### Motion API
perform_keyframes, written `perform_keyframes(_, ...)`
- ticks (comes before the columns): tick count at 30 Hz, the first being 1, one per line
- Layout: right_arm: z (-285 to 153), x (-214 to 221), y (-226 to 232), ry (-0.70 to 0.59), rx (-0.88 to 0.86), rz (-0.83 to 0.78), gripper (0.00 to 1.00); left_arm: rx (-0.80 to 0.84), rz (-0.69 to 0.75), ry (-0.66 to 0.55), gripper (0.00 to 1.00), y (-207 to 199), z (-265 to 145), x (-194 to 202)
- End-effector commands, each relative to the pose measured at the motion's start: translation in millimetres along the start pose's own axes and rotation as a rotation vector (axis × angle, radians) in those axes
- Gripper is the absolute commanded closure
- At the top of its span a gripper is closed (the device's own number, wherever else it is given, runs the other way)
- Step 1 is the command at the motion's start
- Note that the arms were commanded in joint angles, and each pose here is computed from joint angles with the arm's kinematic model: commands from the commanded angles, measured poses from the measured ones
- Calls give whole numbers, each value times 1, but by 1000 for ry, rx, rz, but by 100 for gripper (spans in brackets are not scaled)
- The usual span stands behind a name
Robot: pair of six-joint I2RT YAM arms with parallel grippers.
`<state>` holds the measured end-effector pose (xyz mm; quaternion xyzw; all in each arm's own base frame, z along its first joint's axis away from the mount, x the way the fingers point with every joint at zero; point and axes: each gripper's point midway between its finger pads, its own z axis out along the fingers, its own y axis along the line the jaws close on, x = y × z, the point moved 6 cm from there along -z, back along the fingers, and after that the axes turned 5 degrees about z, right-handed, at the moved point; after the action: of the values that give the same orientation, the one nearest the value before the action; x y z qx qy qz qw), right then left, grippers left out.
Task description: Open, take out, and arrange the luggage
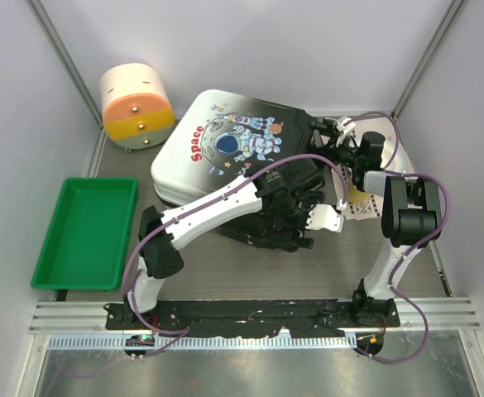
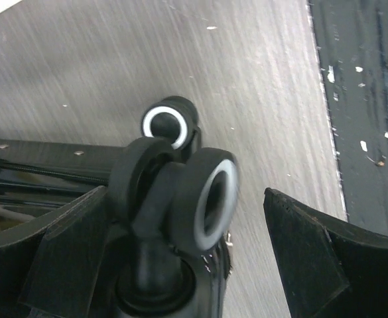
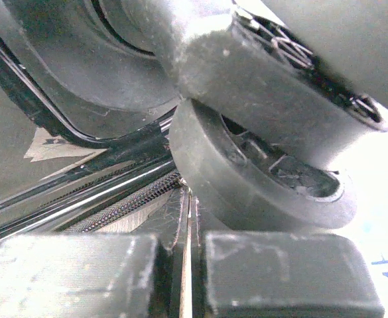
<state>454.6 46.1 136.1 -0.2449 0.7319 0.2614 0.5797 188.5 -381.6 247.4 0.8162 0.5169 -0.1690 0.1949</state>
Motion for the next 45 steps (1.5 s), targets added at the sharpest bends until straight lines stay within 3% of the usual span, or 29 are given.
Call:
perform_keyframes(1, -6, -45, 13, -105, -58, -120, 99, -86, -17, -7, 1, 19, 11, -3)
perform_keyframes(7, -3, -44, 11, -104, -63, -121, 99, -93, 23, 22, 2, 25, 23, 2)
perform_keyframes(10, -2, -44, 10, -105, -61, -121, 99, -101, 39, 29, 12, 27, 26, 5)
perform_keyframes(14, -3, -42, 12, -99, -69, -130, 99, -78, 66, 17, 46, 21, 21, 6)
perform_keyframes(15, -3, -42, 12, -97, -70, -134, 99, -34, 88, 16, 62, 13, 19, 7)
perform_keyframes(19, -6, -37, 16, -82, -81, -133, 99, 97, 100, 46, 100, -13, 8, 18)
perform_keyframes(27, -43, -28, 60, -20, -158, -107, 99, 308, 174, 102, 100, -93, -30, 67)
perform_keyframes(31, -63, -12, 69, 33, -147, -190, 99, 348, 239, 163, 100, -122, -37, 100)
perform_keyframes(36, -77, -5, 52, 44, -111, -241, 99, 405, 281, 196, 100, -142, -39, 120)
perform_keyframes(41, -58, -16, 29, 24, -117, -242, 99, 444, 314, 216, 100, -151, -39, 130)
perform_keyframes(45, -54, -52, 2, -116, -33, -273, 99, 453, 300, 212, 100, -152, -39, 129)
